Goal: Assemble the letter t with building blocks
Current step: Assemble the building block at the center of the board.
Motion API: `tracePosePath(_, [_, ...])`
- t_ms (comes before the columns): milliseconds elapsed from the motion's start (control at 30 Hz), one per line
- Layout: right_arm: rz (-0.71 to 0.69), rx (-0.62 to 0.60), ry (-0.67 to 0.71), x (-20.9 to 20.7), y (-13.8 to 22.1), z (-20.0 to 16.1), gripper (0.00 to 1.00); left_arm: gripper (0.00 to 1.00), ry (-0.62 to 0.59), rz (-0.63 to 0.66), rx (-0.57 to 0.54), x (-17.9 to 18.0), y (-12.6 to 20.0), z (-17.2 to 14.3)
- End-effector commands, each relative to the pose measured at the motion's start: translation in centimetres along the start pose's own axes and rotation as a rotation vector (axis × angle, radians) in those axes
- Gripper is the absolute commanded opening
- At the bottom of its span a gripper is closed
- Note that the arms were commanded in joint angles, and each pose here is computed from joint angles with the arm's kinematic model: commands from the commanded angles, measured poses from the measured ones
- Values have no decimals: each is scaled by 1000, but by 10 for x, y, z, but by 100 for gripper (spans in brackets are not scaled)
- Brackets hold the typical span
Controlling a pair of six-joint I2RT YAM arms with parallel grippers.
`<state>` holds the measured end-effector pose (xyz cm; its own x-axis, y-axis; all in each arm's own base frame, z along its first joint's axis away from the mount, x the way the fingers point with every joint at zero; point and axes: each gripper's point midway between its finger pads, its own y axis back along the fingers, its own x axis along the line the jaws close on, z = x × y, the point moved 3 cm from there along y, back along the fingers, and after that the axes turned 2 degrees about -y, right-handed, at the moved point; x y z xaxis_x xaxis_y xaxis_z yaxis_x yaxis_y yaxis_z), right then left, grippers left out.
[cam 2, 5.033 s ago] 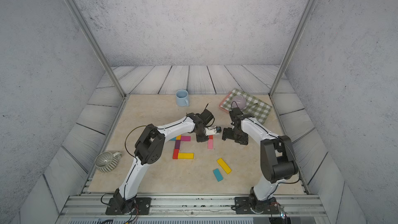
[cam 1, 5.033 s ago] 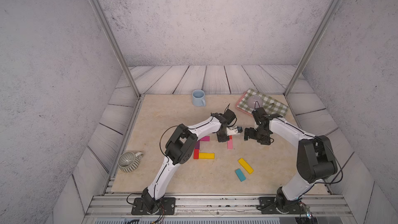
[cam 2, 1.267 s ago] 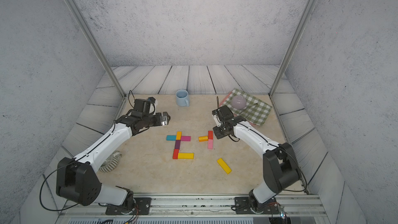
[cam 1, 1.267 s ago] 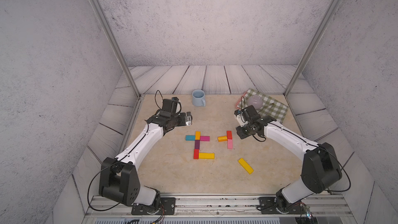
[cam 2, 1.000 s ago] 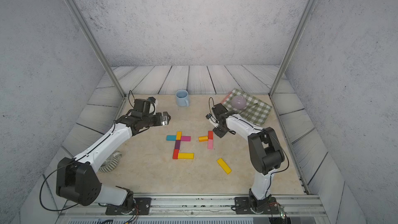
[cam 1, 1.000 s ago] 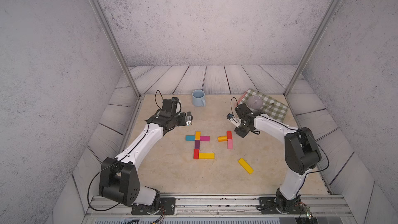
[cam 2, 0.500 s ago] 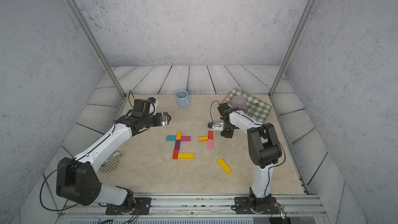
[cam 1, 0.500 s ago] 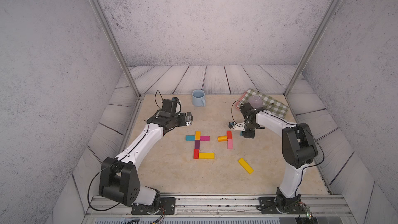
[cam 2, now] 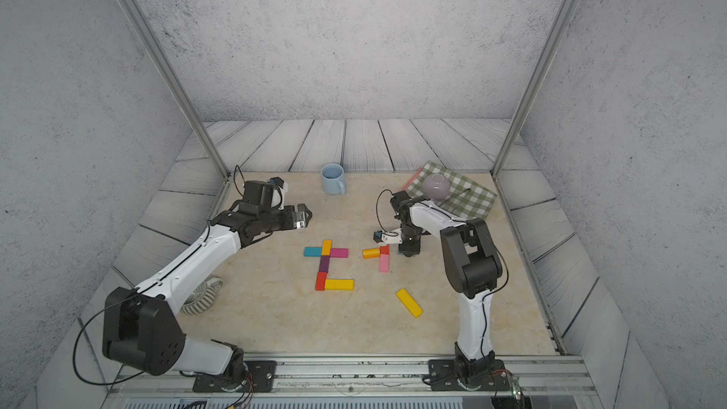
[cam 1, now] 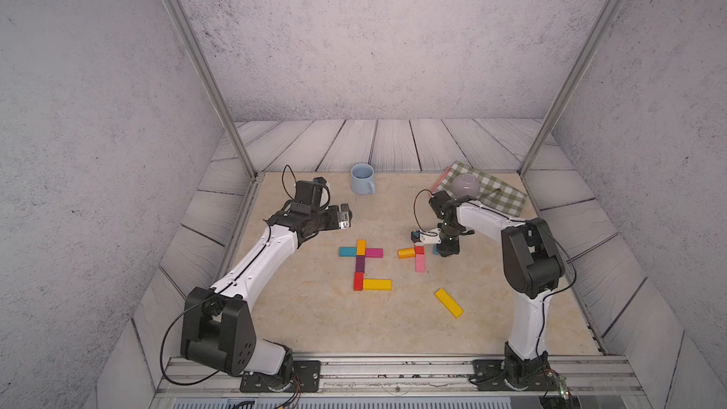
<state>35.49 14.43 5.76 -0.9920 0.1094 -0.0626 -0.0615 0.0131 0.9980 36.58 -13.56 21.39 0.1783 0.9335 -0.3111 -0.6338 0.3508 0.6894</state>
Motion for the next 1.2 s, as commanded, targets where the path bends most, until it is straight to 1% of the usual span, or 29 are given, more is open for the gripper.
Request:
tracePosePath(0, [8,-3,27,-1,1,8,7,99,11,1,-5,4,-1,0])
tracePosePath(233, [25,2,65,2,-2,18,8,99,18,4,-2,5,-3,0])
tracePosePath(400, [41,10,81,7,-5,17,8,99,20,15,-2,7,-3,0])
tracePosePath(633, [53,-13,93,9,-8,20,8,99,28,11,4,8,-5,0])
tracePosePath(833, [80,-44,108,16,-8,26,9,99,30,14,6,9,-6,-1])
tracePosePath(1167, [94,-27,122,20,-15,28,12,99,31,18,5,10,-6,0])
